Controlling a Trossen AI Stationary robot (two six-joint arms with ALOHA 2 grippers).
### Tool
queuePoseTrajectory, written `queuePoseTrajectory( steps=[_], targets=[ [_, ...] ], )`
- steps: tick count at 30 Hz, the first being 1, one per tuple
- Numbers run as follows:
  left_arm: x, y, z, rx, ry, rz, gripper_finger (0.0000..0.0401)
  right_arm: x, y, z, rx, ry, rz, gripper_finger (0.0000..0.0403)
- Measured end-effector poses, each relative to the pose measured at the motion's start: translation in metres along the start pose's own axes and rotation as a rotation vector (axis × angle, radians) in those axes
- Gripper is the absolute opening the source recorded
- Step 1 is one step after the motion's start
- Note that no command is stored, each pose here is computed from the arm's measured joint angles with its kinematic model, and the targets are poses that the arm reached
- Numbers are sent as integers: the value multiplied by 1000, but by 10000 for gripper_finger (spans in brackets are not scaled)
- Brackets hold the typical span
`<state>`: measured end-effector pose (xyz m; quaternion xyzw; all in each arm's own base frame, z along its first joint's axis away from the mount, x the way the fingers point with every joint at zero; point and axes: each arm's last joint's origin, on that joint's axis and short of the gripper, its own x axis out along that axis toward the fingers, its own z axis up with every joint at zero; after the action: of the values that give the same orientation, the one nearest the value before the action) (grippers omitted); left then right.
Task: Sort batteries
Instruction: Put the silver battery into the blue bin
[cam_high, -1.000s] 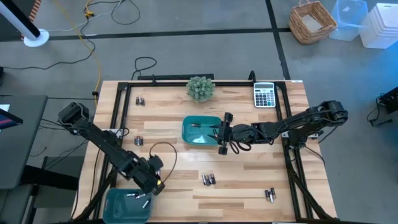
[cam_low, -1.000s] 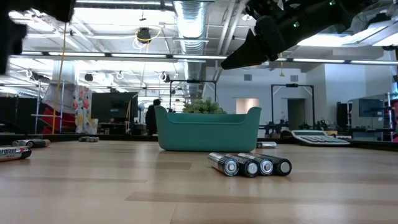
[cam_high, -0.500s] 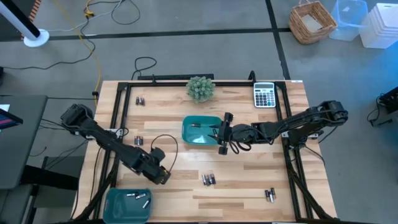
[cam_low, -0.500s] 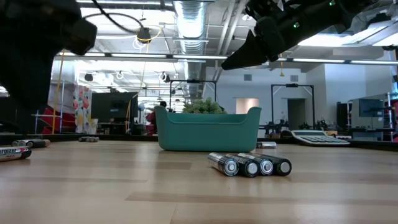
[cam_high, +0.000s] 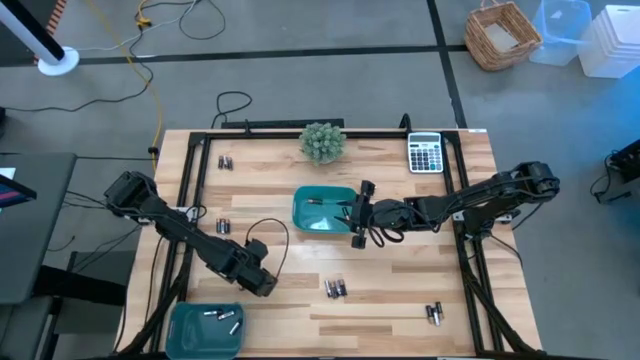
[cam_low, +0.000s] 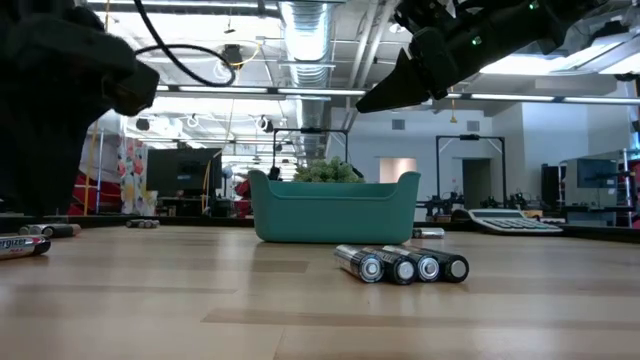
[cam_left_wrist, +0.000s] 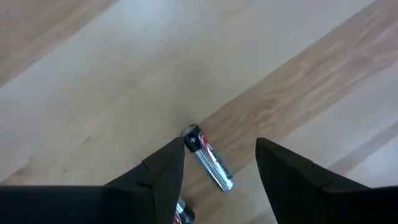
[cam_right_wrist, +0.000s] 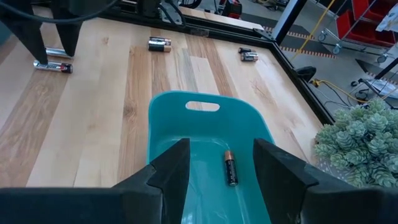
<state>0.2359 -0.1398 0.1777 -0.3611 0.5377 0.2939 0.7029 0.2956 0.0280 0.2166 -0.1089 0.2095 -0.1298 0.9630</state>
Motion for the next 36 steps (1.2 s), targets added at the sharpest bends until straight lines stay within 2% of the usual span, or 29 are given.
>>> queuePoseTrajectory(
  steps=[24, 36],
  targets=[
    [18, -3, -4, 13, 46, 41, 190, 0, 0, 0, 0, 0, 0, 193],
    [36, -7, -7, 35, 93, 70, 189, 0, 0, 0, 1, -1, 0, 193]
  ],
)
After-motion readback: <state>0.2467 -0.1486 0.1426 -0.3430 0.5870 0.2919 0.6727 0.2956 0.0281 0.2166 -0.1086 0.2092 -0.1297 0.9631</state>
